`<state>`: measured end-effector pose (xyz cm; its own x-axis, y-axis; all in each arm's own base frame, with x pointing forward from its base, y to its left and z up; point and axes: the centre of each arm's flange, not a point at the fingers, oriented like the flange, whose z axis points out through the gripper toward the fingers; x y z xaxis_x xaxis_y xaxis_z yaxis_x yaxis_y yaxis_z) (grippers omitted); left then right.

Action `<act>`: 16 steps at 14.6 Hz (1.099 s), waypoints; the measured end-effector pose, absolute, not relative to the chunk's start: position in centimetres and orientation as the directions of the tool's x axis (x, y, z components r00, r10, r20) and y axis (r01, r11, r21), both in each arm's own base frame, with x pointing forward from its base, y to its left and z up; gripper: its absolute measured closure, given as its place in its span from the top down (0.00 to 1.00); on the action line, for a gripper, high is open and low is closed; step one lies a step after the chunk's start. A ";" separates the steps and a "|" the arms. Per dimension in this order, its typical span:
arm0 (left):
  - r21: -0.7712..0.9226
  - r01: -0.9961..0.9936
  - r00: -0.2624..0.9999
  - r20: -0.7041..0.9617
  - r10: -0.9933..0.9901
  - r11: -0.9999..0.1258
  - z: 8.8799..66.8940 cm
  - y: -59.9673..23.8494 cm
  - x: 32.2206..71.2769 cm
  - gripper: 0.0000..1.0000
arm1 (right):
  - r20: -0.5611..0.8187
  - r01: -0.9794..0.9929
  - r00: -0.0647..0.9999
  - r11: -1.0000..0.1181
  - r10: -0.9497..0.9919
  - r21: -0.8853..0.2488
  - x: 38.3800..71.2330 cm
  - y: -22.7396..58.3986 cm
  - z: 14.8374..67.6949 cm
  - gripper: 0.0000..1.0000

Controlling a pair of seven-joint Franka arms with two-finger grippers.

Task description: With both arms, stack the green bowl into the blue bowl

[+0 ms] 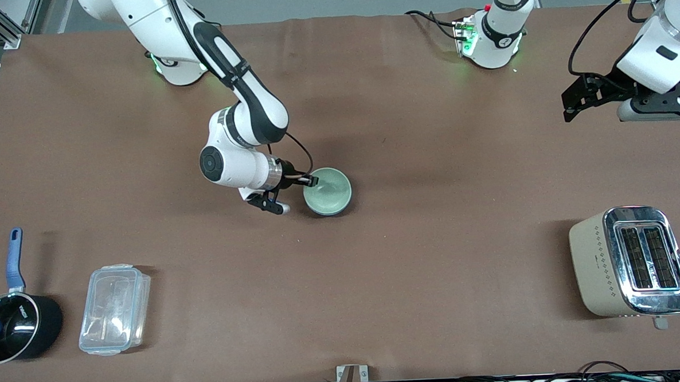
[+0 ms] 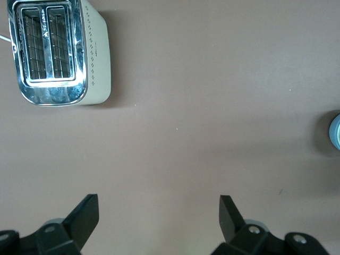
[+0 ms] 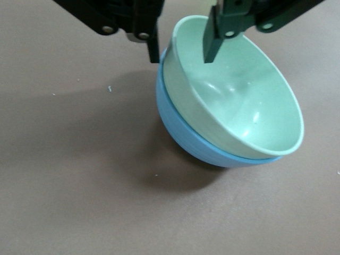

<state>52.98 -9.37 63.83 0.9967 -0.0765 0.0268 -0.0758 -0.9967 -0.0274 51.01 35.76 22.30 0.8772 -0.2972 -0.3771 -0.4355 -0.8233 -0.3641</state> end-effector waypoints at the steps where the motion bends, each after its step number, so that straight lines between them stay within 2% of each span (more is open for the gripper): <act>1: -0.027 -0.076 0.997 0.027 -0.077 -0.997 63.8 -9.5 53.0 1.00 | -0.369 -0.436 0.880 -0.819 -0.300 -0.372 51.4 35.7 22.8 0.54; 5: -0.027 -0.075 0.997 0.026 -0.076 -0.997 63.7 -9.5 53.0 1.00 | -0.286 -0.448 0.892 -0.773 -0.350 -0.450 55.0 32.4 29.4 0.93; 6: -0.027 -0.074 0.997 0.026 -0.074 -0.997 63.6 -9.4 53.0 1.00 | -0.272 -0.454 0.890 -0.759 -0.366 -0.466 56.0 30.2 31.7 1.00; 9: -0.027 -0.072 0.997 0.027 -0.073 -0.997 63.7 -9.3 53.0 1.00 | -0.201 -0.427 0.904 -0.783 -0.376 -0.452 57.7 21.7 35.4 1.00; 16: -0.026 -0.071 0.997 0.037 -0.072 -0.997 64.1 -9.2 53.0 1.00 | -0.093 -0.409 0.907 -0.810 -0.410 -0.421 57.8 4.9 35.5 1.00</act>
<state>53.02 -9.22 64.11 0.9967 -0.0720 0.0366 -0.0710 -0.9971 -0.0264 57.83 4.92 35.52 0.9073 -0.4101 -0.0930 -0.4091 -0.8097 -0.4207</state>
